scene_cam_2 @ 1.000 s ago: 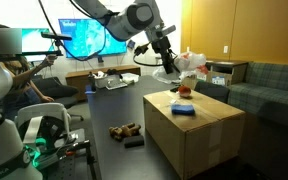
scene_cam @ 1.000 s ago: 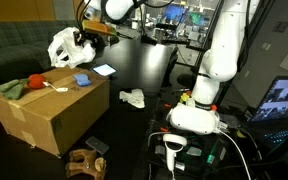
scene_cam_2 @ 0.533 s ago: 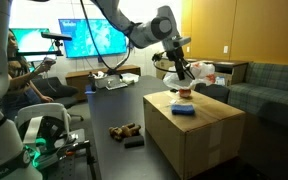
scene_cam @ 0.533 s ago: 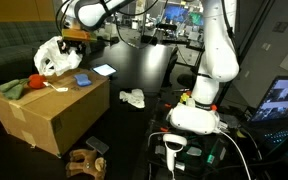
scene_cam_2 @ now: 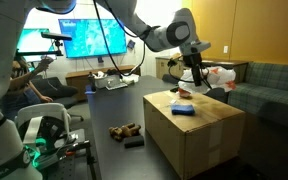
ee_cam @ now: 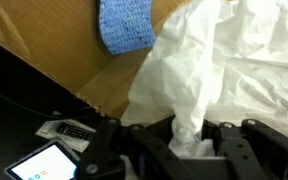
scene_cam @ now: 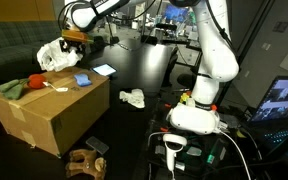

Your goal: Put the objects on the table on top of the box and put the objects on the box on the table

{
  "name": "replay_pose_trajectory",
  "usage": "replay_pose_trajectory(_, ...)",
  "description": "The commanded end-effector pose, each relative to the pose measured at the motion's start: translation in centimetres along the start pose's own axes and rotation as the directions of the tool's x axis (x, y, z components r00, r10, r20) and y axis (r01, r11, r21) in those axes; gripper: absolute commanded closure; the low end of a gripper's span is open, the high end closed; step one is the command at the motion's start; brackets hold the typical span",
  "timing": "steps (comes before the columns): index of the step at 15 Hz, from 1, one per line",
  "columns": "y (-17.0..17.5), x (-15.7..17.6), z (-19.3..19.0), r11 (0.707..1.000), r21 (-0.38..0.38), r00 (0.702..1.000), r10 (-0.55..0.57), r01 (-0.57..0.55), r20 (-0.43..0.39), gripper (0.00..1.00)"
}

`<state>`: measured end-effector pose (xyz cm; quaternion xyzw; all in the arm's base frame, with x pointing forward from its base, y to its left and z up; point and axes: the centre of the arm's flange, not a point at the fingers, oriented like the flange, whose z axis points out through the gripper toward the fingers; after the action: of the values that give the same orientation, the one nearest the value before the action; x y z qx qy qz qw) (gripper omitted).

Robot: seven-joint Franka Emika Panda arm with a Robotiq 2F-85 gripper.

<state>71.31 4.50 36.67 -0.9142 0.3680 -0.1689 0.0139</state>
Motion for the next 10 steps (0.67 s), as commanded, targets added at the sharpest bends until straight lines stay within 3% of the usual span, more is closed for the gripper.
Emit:
replay_pose_trajectory(1, -1.1, 2.3, 0.0, 0.999, 0.041, 1.000, 0.016, -0.016, -0.018, 1.00)
replay_pose_trajectory(10, -4.2, 5.2, 4.8, 0.998, 0.054, 0.999, 0.016, -0.018, 0.039, 1.00)
